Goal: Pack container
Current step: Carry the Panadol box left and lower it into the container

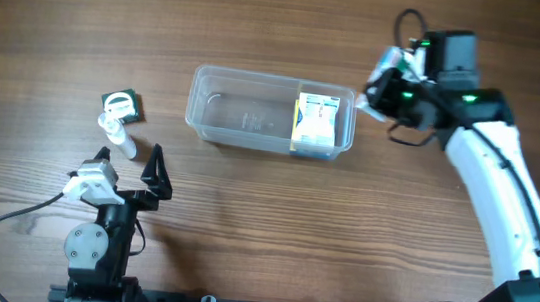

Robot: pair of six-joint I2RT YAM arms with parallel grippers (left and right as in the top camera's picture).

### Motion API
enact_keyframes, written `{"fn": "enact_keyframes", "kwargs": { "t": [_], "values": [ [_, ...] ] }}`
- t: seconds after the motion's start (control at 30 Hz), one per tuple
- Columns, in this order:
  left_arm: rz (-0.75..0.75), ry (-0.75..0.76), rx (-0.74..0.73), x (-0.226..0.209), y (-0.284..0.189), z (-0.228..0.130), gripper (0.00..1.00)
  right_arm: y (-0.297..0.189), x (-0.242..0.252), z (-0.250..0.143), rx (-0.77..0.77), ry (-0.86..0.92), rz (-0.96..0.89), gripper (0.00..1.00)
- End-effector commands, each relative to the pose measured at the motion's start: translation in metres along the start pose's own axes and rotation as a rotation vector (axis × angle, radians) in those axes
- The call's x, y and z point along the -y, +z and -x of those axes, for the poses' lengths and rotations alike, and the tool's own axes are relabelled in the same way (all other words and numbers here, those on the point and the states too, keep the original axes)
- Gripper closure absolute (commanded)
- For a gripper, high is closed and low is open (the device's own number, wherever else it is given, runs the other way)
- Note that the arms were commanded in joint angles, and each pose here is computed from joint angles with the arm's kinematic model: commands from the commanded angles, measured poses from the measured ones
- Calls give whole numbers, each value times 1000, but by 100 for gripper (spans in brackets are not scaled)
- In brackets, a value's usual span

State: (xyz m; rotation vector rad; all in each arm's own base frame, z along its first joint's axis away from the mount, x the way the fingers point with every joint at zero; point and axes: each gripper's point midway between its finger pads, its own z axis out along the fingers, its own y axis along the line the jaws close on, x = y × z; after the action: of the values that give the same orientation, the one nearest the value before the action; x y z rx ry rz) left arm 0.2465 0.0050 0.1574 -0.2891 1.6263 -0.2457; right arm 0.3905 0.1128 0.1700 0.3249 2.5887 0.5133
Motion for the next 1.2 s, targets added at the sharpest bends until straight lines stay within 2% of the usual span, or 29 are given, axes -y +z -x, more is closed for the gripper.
{"fn": "enact_keyframes", "kwargs": {
  "t": [0.0, 0.3, 0.57, 0.7, 0.83, 1.17],
  "values": [
    [-10, -2, -6, 1, 0, -2, 0, -4, -57, -8, 36, -66, 103, 57],
    [-10, -2, -6, 1, 0, -2, 0, 3, -117, -37, 124, -364, 94, 54],
    [-10, -2, -6, 1, 0, -2, 0, 27, -153, -57, 153, -747, 135, 54],
    [-10, -2, -6, 1, 0, -2, 0, 50, -159, -66, 153, -921, 123, 53],
    [-10, -2, -6, 1, 0, -2, 0, 67, -148, -61, 166, -1006, 28, 54],
    [-10, -2, -6, 1, 0, -2, 0, 68, -149, -54, 201, -1247, -13, 55]
  ]
}}
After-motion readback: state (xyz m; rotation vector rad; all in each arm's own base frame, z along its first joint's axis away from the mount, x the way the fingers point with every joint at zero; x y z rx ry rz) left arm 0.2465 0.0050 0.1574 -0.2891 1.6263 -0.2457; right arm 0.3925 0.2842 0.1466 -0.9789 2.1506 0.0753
